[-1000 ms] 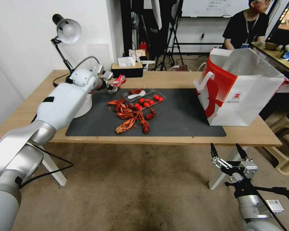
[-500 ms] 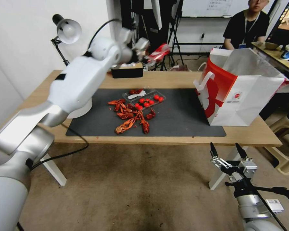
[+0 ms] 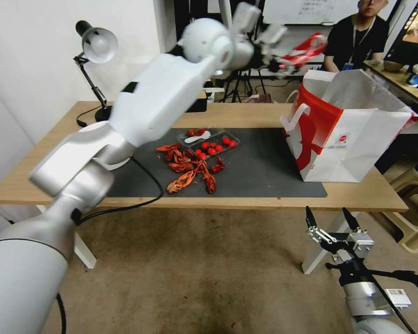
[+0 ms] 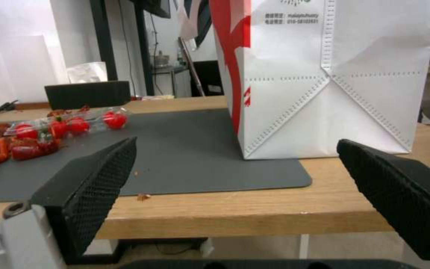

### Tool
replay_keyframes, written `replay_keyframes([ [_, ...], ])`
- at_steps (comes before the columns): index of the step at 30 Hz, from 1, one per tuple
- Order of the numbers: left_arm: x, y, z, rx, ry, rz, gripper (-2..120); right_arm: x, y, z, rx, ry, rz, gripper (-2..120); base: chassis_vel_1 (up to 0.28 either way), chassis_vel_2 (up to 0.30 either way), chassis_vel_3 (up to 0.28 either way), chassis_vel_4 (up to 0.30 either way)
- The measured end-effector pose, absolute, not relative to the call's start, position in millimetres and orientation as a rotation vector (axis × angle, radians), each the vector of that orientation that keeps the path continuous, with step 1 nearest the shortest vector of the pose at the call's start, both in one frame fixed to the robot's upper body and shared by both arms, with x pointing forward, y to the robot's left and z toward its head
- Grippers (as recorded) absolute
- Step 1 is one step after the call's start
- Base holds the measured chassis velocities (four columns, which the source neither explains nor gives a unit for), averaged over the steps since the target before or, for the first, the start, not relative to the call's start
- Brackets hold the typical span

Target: Pick up the trash from the table and place it into the takeout bag.

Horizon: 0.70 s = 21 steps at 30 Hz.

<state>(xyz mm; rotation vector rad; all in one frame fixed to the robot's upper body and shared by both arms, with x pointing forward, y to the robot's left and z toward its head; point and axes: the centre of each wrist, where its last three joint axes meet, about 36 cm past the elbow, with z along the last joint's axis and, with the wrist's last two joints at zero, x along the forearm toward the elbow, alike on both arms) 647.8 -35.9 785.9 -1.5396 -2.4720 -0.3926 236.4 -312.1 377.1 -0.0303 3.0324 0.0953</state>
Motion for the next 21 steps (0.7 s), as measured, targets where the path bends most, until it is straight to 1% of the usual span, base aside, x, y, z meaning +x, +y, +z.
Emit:
replay_keyframes([
  [1, 647, -41, 787, -1.545, -2.467, -0.397, 52, 236, -312, 377, -0.03, 3.032, 0.095, 100, 0.0, 0.0, 0.0, 0.0],
  [2, 643, -59, 788, -1.561, -2.447, -0.417, 52, 236, -312, 376, -0.026, 3.029, 0.096, 100, 0.0, 0.0, 0.0, 0.0],
  [4, 644, -68, 788, -1.558, -2.437, -0.432, 52, 235, -312, 376, -0.023, 3.028, 0.1, 100, 0.0, 0.0, 0.0, 0.0],
  [9, 652, -71, 778, -1.501, -2.43, -0.461, 52, 232, -313, 374, -0.016, 3.027, 0.1, 100, 0.0, 0.0, 0.0, 0.0],
  [12, 655, -72, 762, -1.471, -2.412, -0.481, 52, 231, -316, 375, -0.01, 3.025, 0.095, 100, 0.0, 0.0, 0.0, 0.0],
  [13, 656, -74, 746, -1.452, -2.394, -0.497, 52, 229, -321, 376, 0.0, 3.024, 0.09, 100, 0.0, 0.0, 0.0, 0.0],
  [21, 656, -75, 743, -1.422, -2.406, -0.534, 52, 227, -324, 375, 0.007, 3.019, 0.091, 100, 0.0, 0.0, 0.0, 0.0],
])
